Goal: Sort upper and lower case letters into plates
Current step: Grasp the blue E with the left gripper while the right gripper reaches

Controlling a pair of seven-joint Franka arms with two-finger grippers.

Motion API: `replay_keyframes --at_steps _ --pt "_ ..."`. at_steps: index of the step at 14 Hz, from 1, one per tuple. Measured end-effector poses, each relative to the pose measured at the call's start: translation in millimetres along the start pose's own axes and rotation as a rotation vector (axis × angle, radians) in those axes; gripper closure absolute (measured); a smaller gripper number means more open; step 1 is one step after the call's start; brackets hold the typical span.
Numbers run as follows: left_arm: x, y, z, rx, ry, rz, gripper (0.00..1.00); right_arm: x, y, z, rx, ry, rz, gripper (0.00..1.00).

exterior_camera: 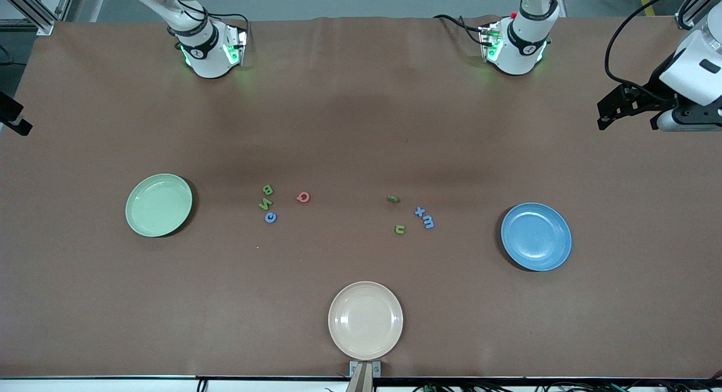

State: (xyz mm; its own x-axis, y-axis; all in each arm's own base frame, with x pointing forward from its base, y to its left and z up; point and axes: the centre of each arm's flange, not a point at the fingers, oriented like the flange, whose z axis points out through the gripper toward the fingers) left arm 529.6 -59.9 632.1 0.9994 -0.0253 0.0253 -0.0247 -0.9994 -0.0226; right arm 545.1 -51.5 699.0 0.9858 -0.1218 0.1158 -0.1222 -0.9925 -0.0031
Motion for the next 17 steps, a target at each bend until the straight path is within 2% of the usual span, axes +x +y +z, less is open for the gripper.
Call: replay_keyframes --at_steps 6,9,12,17 --pt "18 -8 7 0.019 -0.005 -0.006 0.0 0 0 0 0.0 0.0 0.0 0.0" --pt "41 7 33 0.013 -0.042 -0.012 0.0 0 -1 0 0.002 0.0 -0.002 0.0" --pt "54 55 69 0.013 -0.096 -0.105 0.0 6 -21 15 0.023 -0.027 -0.034 0.0" --pt "70 144 146 0.017 -0.129 -0.292 0.0 24 -57 56 0.055 -0.079 -0.082 0.0"
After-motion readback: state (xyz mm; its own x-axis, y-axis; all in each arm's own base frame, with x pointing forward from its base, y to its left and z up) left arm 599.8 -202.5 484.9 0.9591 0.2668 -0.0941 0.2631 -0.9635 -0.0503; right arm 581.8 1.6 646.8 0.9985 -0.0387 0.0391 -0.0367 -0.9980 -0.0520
